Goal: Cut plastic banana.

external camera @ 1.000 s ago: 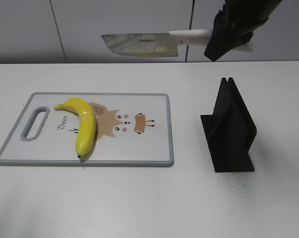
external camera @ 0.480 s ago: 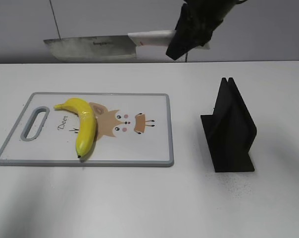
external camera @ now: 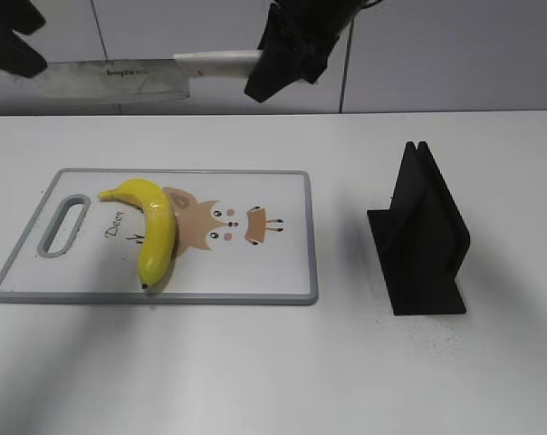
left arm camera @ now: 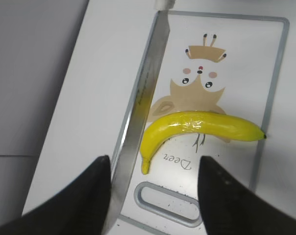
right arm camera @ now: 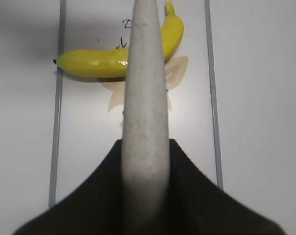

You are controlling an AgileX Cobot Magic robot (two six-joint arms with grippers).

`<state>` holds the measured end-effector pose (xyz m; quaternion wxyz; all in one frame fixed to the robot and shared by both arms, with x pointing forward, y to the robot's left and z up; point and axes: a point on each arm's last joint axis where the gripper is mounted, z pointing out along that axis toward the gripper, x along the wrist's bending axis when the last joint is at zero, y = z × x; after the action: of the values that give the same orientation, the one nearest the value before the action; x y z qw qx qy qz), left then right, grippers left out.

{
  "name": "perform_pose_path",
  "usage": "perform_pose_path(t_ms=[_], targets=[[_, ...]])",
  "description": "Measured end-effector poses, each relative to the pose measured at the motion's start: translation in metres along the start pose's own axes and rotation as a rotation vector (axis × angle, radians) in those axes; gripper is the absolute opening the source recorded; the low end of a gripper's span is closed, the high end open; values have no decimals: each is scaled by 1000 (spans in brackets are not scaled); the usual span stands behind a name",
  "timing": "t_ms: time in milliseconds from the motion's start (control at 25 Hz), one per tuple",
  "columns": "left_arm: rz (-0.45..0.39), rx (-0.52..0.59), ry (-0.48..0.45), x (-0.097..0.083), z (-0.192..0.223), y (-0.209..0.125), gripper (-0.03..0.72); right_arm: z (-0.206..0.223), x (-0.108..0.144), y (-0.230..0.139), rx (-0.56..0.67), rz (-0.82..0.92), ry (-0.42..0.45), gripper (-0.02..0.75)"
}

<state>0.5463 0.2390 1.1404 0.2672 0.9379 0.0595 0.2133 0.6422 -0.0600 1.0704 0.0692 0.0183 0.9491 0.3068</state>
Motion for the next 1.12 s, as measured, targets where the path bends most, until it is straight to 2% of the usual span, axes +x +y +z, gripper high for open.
perform_pose_path(t_ms=[160,320,560,840,1120], targets=[[26,17,-61,8,33,-10,547,12,-2,-4,-6,-9,28,183],[18,38,-46,18,56,-20,547,15,-3,-5,-10,-24,35,183],[0,57,-59,24,78,-31,547,21,-3,-6,-26,-32,52,183],[-4,60,-72,24,82,-33,506,36,-6,-14,-10,-22,76,183],[-21,72,-159,19,94,-40,480,37,-6,-14,-7,-27,76,183]])
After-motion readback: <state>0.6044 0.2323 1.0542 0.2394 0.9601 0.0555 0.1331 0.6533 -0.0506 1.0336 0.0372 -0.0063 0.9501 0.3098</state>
